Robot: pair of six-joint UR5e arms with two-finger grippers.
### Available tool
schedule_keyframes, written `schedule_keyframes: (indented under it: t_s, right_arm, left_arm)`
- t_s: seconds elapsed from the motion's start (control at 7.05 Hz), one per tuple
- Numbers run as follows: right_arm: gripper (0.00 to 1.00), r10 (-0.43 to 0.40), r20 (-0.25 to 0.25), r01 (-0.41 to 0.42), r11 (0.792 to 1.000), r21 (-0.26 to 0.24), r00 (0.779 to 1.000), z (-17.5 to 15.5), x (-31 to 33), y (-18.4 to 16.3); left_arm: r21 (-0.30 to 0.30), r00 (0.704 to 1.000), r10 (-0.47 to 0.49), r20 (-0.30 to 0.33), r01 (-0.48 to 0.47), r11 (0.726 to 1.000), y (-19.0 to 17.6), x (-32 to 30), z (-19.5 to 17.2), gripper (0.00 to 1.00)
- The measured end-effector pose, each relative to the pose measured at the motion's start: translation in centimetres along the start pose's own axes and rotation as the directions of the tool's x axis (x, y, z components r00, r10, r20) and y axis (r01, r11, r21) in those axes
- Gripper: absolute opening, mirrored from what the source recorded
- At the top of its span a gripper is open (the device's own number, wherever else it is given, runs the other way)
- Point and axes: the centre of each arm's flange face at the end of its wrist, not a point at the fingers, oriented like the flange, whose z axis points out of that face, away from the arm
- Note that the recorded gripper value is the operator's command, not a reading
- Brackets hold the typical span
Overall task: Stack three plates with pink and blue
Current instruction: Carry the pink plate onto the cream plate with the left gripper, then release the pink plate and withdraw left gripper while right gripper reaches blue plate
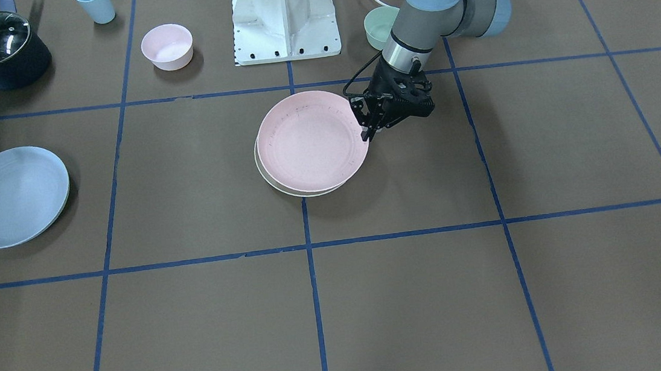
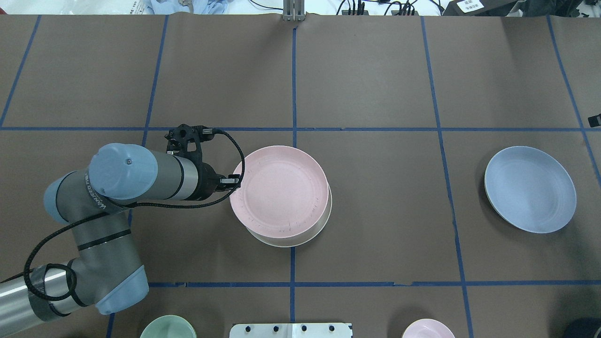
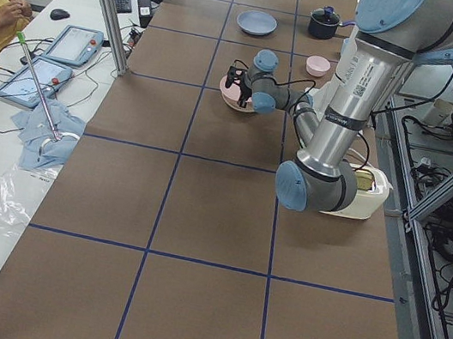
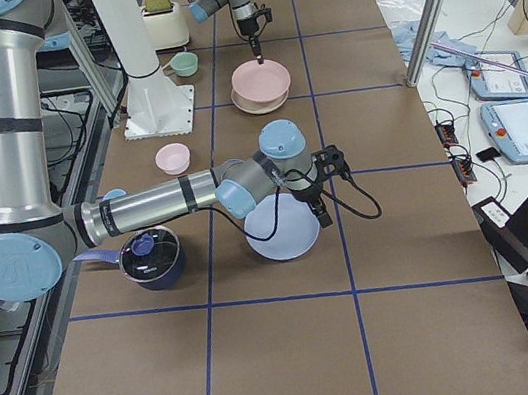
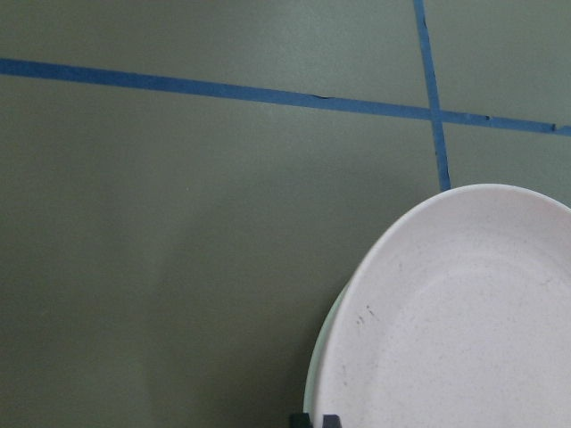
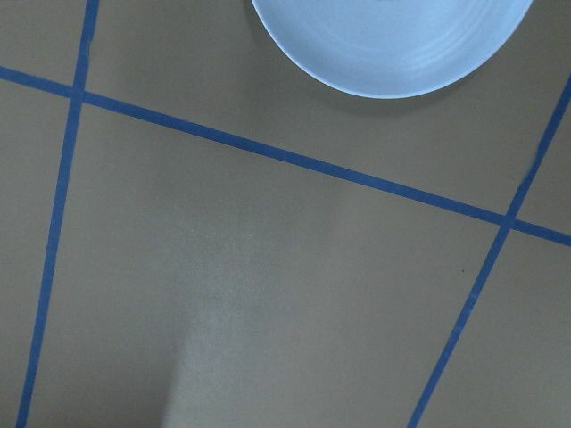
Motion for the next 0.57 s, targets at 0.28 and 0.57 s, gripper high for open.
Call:
schedule_keyframes:
  t_s: [0.28, 0.57]
  right_arm:
    - [1.0, 0.001, 0.0, -0.001, 1.0, -0.002, 1.0, 0.0, 0.0, 0.0]
    - [1.0, 0.009, 0.005, -0.009, 1.0, -0.011, 1.0, 0.6, 0.1, 1.1]
  left_arm:
    - [0.004, 1.0, 0.001, 0.007, -0.001, 1.0, 0.0, -0.1, 0.4, 1.0]
    - [0.031, 0.995, 0.103, 0.016, -0.104, 0.994, -3.0, -1.8, -2.0, 1.0]
